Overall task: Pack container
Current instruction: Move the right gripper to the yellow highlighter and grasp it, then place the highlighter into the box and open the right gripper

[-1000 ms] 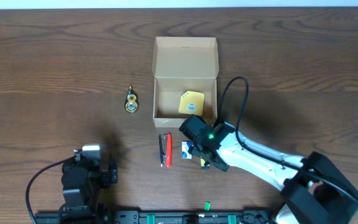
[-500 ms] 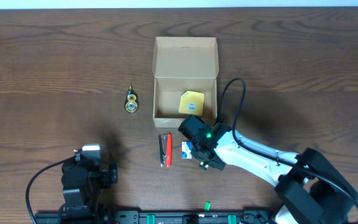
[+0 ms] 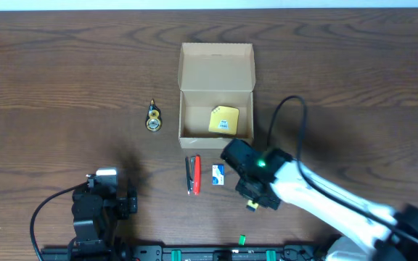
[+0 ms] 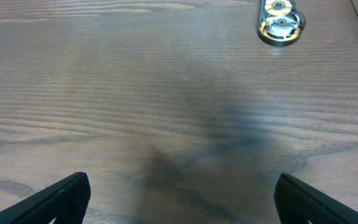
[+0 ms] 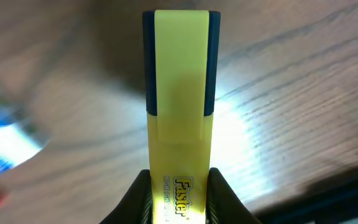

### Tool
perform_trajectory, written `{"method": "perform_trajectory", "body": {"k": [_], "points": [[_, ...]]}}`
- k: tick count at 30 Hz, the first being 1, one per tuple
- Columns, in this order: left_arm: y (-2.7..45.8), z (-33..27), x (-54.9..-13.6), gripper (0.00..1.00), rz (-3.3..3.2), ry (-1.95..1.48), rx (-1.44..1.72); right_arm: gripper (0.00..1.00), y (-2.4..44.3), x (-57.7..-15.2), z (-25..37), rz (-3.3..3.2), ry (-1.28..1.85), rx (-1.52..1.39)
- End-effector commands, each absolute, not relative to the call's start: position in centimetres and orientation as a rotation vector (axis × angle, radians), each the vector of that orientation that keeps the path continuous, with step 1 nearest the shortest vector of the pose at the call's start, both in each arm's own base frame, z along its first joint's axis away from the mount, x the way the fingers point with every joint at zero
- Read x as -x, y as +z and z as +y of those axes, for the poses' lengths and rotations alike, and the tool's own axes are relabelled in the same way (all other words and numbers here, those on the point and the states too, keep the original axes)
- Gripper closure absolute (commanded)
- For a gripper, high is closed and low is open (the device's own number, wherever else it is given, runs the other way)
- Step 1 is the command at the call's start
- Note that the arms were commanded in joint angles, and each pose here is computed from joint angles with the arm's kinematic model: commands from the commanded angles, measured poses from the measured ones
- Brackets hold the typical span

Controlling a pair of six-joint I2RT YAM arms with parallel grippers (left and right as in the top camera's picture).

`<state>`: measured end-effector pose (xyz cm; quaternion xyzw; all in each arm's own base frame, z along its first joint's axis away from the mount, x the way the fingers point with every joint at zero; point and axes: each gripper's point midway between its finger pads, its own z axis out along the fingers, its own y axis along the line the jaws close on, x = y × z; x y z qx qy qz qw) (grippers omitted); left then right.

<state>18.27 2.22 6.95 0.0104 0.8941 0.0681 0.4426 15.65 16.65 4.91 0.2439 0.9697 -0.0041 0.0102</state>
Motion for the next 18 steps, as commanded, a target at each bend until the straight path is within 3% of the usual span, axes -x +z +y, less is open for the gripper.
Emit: {"method": "perform_trajectory", "body": {"k": [1,10,18], "points": [[6.1,2.4,-18.0,0.04,2.240,0.181,-0.013,0.89,8.4,-16.9,17.7,2.964,0.164,-0.597],[6.1,2.4,-18.0,0.05,2.241,0.181,-0.013,0.85,21.1,-24.7,20.4,2.578,0.366,-0.207],[6.1,2.4,-18.0,0.05,2.240,0.181,-0.013,0.83,19.7,-31.6,21.2,2.571,0.266,-0.142]]}}
